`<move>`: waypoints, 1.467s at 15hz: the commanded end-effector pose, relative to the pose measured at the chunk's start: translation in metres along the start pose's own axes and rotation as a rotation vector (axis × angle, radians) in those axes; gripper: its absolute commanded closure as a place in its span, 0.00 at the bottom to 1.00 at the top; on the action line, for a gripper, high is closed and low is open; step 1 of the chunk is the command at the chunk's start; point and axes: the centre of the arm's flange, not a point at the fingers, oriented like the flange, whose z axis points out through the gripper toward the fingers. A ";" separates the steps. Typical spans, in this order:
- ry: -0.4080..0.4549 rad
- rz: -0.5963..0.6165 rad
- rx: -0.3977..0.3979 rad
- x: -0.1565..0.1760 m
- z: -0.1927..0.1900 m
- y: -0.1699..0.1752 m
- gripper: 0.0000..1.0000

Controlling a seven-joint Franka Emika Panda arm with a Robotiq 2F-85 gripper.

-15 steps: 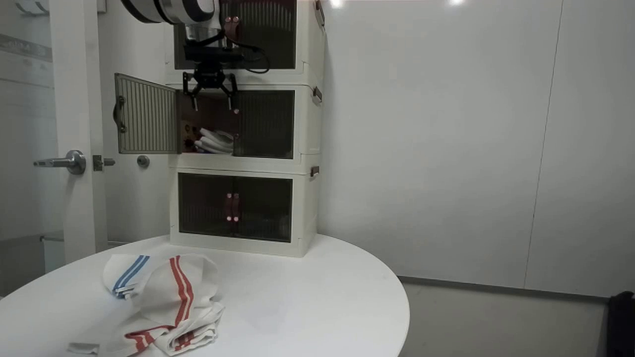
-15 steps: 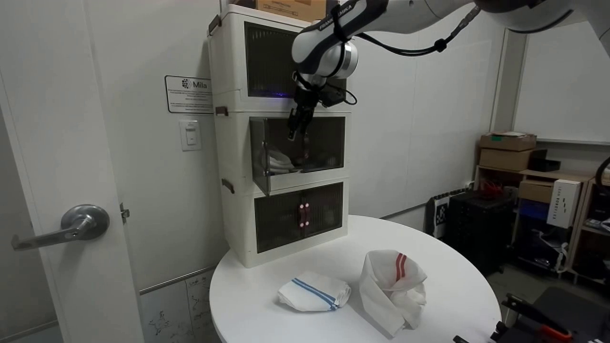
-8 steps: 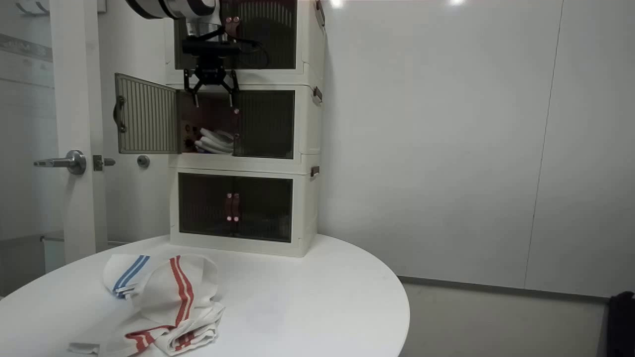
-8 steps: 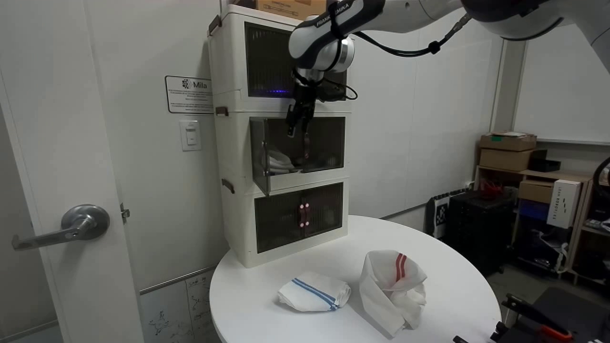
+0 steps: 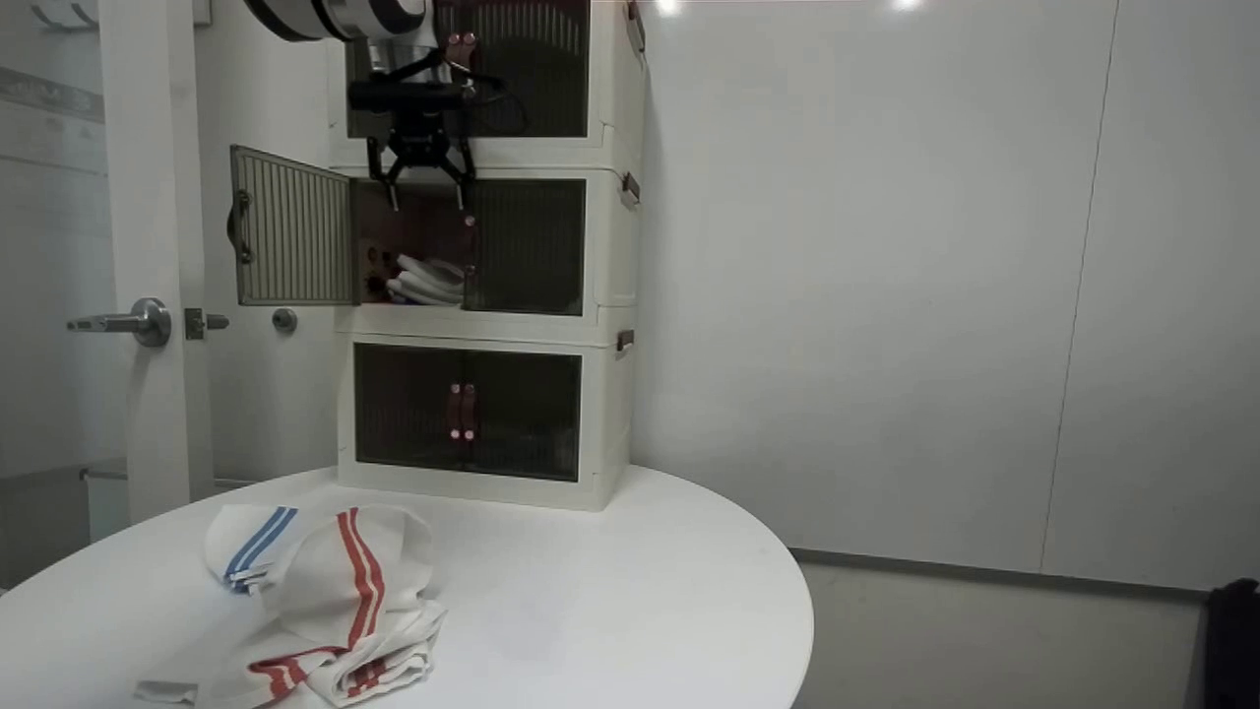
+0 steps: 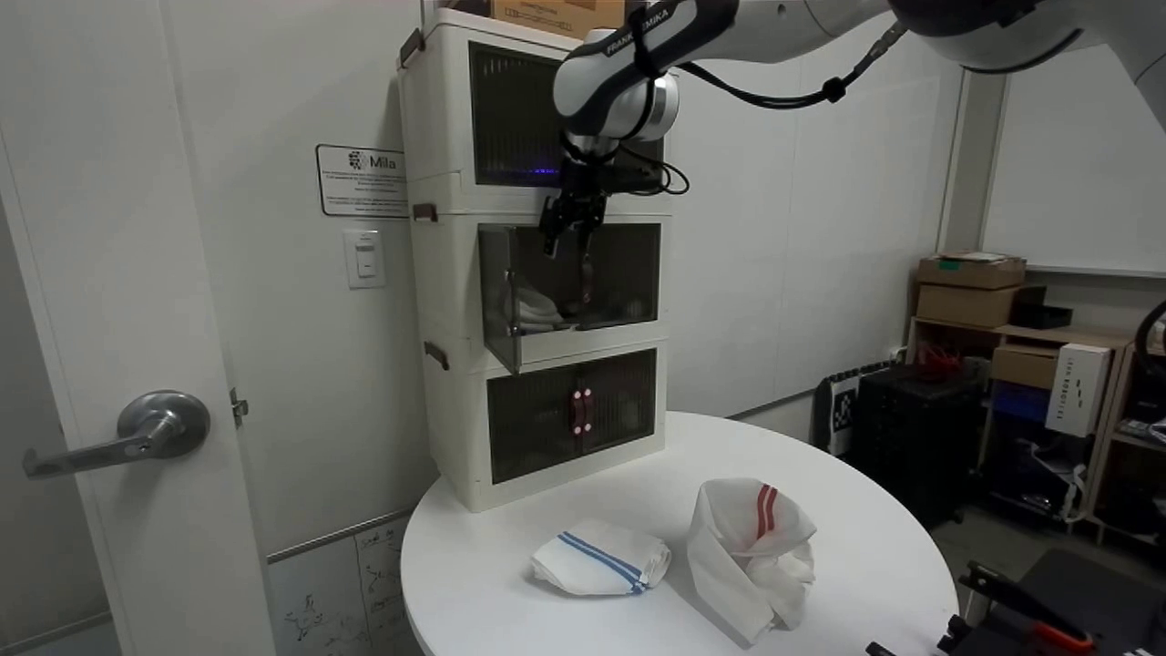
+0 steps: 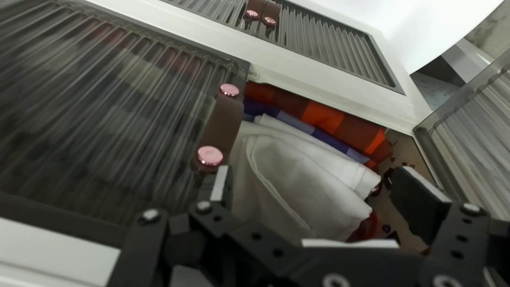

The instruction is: Remove one towel from the middle cabinet

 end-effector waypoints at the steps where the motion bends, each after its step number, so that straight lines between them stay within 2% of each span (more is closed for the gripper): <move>1: 0.000 -0.008 0.018 -0.016 -0.010 0.010 0.00; 4: -0.021 -0.038 0.069 -0.026 -0.018 0.014 0.00; 5: -0.017 -0.021 0.030 -0.010 -0.003 0.006 0.00; 12: -0.022 -0.023 0.034 -0.011 -0.002 0.006 0.00; 16: -0.075 -0.064 -0.018 -0.024 0.013 -0.038 0.00; 19: -0.121 -0.120 -0.022 -0.030 0.034 -0.078 0.00; 22: -0.091 -0.181 -0.119 -0.032 0.046 -0.111 0.00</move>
